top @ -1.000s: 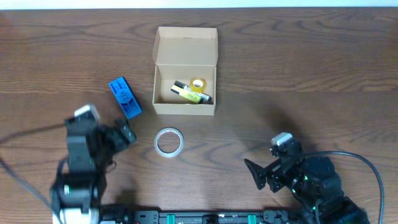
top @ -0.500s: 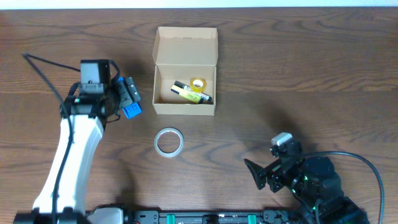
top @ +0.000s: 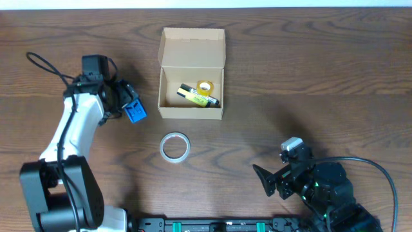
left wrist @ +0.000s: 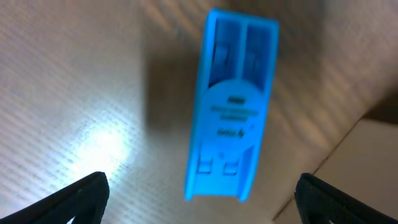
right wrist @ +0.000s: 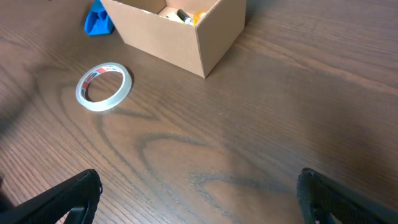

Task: Pack container
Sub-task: 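Reach the left gripper to the blue duster and grasp it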

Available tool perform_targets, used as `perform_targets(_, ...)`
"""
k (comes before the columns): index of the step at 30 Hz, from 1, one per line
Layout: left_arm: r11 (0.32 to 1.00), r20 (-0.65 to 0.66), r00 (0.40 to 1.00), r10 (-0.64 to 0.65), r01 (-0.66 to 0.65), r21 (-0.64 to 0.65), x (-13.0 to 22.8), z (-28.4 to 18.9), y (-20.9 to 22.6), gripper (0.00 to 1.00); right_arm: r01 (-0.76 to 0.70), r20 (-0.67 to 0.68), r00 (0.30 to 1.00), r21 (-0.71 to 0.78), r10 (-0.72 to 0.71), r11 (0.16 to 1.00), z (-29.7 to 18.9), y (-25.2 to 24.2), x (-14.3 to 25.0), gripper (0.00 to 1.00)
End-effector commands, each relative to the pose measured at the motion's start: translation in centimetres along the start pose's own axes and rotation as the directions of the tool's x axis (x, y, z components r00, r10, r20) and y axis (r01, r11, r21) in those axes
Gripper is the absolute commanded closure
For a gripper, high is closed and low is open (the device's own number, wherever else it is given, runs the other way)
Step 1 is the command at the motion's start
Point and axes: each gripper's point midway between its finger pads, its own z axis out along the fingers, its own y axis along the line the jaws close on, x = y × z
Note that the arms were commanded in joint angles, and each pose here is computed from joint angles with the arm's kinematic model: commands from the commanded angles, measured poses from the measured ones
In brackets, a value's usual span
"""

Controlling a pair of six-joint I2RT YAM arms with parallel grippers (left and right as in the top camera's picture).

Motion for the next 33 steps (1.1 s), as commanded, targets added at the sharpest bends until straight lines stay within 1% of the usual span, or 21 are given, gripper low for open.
perform_targets(1, 0.998, -0.027, 0.999, -0.039, 0.04, 0.05, -1.3, -0.3, -1.8, 0.04, -0.015, 0.005, 1.0, 0.002, 0.015, 1.0, -0.1, -0.1, 0.0, 0.01)
perform_targets(3, 0.998, -0.067, 0.997, -0.039, 0.042, 0.043, -1.5, -0.3, -2.2, 0.04, -0.015, 0.005, 1.0, 0.002, 0.015, 1.0, -0.1, -0.1, 0.0, 0.01)
perform_targets(9, 0.998, -0.199, 0.978, -0.057, 0.051, -0.034, -1.4, 0.5, -2.3, 0.04, -0.015, 0.005, 1.0, 0.002, 0.015, 1.0, -0.1, -0.1, 0.0, 0.01)
perform_targets(13, 0.996, -0.261, 0.963, -0.063, 0.044, -0.078, -1.1, 1.5, -2.1, 0.04, -0.015, 0.005, 1.0, 0.002, 0.015, 1.0, -0.1, -0.1, 0.0, 0.01)
perform_targets(19, 0.992, -0.319, 0.946, -0.058, 0.018, -0.126, -0.4, 3.3, -1.4, 0.04, -0.015, 0.005, 1.0, 0.002, 0.015, 1.0, -0.1, -0.1, 0.0, 0.01)
perform_targets(27, 0.989, -0.376, 0.926, 0.027, -0.081, -0.127, 0.4, 5.9, -0.7, 0.04, -0.015, 0.005, 1.0, 0.002, 0.015, 1.0, -0.1, -0.1, 0.0, 0.01)
perform_targets(29, 0.988, -0.379, 0.925, 0.038, -0.092, -0.125, 0.5, 6.3, -0.6, 0.03, -0.015, 0.005, 1.0, 0.002, 0.015, 1.0, -0.1, -0.1, 0.0, 0.01)
perform_targets(30, 0.988, -0.379, 0.924, 0.041, -0.095, -0.124, 0.5, 6.5, -0.6, 0.0, -0.015, 0.005, 1.0, 0.002, 0.015, 1.0, -0.1, -0.1, 0.0, 0.01)
perform_targets(31, 0.987, -0.378, 0.925, 0.05, -0.102, -0.12, 0.4, 6.8, -0.6, 0.05, -0.015, 0.005, 1.0, 0.002, 0.015, 1.0, -0.1, -0.1, 0.0, 0.01)
perform_targets(33, 0.987, -0.374, 0.926, 0.061, -0.111, -0.114, 0.3, 7.1, -0.7, 0.11, -0.015, 0.005, 1.0, 0.002, 0.015, 1.0, -0.1, -0.1, 0.0, 0.01)
